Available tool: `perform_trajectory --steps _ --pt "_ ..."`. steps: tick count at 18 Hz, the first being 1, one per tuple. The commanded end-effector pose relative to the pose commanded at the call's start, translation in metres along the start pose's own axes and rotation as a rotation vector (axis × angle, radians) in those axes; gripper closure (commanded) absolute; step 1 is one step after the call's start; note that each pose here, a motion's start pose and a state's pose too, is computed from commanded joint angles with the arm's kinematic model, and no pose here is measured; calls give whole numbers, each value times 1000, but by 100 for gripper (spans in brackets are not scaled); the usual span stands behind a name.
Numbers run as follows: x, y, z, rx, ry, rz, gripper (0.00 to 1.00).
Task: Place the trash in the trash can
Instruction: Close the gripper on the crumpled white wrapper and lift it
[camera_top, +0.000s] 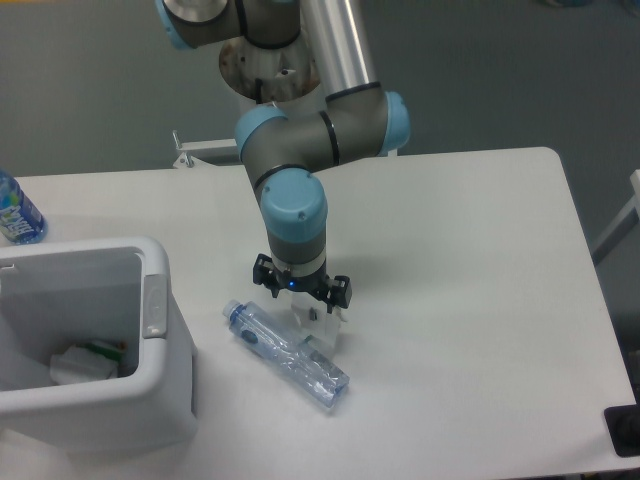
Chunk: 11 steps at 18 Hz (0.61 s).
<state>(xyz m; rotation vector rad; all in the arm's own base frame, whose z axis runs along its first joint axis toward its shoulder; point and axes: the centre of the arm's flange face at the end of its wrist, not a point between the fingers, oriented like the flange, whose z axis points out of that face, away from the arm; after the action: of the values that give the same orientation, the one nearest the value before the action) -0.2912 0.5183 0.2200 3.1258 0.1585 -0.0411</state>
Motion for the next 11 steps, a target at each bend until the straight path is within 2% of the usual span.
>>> perform_trajectory --steps 1,3,5,6,11 --pt "0 0 -1 0 -2 -2 32" --pt "-3 -1 -2 1 -12 -8 51" --pt "-4 1 -3 -9 -26 -14 81" --pt "-5 1 -3 -17 -35 -14 88" --pt "-20 13 -12 -35 -62 -11 92"
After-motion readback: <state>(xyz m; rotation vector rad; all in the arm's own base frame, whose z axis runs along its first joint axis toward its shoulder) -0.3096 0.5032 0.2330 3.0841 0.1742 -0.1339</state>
